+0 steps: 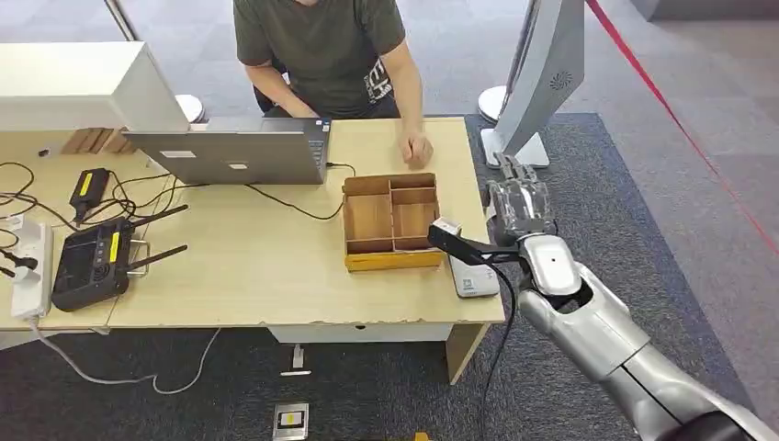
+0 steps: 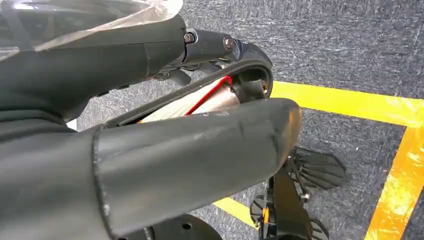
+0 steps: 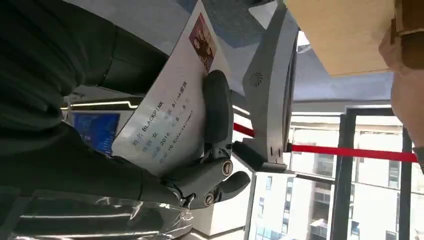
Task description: Pass the card to the sensor for recognition and then transmit it.
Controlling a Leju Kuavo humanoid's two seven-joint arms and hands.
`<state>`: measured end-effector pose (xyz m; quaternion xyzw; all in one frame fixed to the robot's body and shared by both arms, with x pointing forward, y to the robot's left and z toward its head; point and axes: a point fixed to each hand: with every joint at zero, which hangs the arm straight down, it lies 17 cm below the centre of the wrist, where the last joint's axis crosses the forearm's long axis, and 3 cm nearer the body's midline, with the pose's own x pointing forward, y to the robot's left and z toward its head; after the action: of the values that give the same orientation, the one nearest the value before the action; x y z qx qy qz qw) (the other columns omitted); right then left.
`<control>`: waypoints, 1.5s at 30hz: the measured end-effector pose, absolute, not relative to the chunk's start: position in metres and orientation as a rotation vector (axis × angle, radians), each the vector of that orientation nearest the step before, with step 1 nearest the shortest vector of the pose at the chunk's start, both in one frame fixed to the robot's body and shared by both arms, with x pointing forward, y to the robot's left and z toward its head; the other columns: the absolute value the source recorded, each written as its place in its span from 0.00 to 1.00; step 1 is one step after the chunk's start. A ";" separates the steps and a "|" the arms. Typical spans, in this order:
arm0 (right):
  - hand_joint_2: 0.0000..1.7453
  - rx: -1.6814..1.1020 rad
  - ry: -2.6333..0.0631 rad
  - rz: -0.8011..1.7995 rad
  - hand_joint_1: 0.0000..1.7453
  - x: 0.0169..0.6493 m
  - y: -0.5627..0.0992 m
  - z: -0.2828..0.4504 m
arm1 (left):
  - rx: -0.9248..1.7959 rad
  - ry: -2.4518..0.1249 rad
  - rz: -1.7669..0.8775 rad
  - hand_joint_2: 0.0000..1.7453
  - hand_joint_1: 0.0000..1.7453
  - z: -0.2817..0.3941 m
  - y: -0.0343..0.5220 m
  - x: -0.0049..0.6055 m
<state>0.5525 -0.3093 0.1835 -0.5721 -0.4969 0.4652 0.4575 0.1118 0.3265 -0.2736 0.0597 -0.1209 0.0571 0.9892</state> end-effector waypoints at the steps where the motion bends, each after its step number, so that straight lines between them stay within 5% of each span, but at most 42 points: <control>1: 1.00 -1.407 -1.223 1.150 1.00 0.552 -0.308 0.182 | 0.120 -0.243 0.115 0.00 0.00 -0.274 0.327 0.112; 45: 1.00 -1.381 -1.006 1.329 1.00 0.548 -0.302 0.108 | 0.133 -0.226 0.148 0.00 0.00 -0.274 0.330 0.109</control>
<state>0.5481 -0.3025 0.1077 -0.5635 -0.4104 0.5423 0.4690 0.1091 0.3297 -0.2743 0.0664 -0.1124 0.0739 0.9887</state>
